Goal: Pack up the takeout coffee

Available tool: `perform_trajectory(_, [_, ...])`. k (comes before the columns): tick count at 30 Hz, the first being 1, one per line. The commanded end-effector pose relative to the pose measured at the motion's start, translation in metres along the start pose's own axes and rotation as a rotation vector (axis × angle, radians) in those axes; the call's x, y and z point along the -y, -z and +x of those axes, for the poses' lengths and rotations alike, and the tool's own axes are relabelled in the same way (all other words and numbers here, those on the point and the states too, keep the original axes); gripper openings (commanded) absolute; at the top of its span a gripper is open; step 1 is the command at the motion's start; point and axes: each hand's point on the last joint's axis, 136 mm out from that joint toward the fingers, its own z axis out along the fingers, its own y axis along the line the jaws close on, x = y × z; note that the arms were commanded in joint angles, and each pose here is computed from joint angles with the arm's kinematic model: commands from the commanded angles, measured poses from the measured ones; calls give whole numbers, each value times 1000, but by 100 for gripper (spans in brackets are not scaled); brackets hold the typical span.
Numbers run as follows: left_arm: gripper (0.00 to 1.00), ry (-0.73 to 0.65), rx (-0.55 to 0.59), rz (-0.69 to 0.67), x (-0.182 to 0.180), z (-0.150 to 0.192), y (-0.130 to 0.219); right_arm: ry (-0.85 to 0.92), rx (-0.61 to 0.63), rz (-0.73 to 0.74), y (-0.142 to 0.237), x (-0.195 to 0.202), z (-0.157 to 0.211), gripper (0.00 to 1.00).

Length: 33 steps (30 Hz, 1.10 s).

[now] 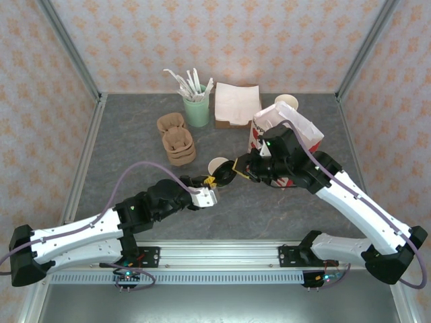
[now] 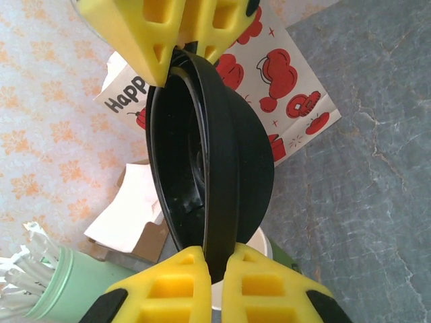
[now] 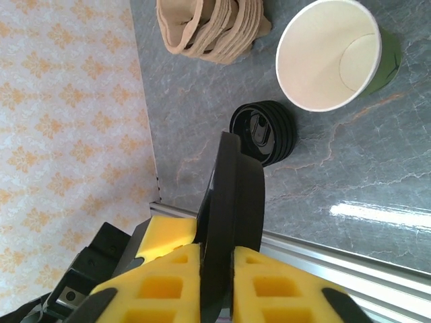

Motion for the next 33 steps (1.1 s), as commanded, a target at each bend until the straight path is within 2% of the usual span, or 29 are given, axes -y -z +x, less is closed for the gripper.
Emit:
perform_trajectory(1, [1,90,75,-23,-13,-25,2,33,61,-2,11,-4,-10,23])
perform_trajectory(5, [0,163,65,-25,-16,-21,-1,61,163,60,23,6,-25,35])
perform_trajectory(7, [0,231,64,-20,-20,-17,-3,62,233,114,33,15,-34,42])
perform_trajectory(9, [1,314,50,-21,-27,-11,-7,81,279,107,40,14,-39,46])
perform_trajectory(14, [0,497,-7,5,-36,7,-15,126,384,102,52,20,-50,49])
perform_trajectory(22, [0,918,-122,23,-48,29,-26,147,283,73,12,30,-39,46])
perform_trajectory(31, [2,1402,-170,138,-38,47,-40,89,261,78,-25,50,-36,45])
perform_trajectory(33, [4,1503,-186,186,-31,48,-45,62,266,105,-31,57,-37,43])
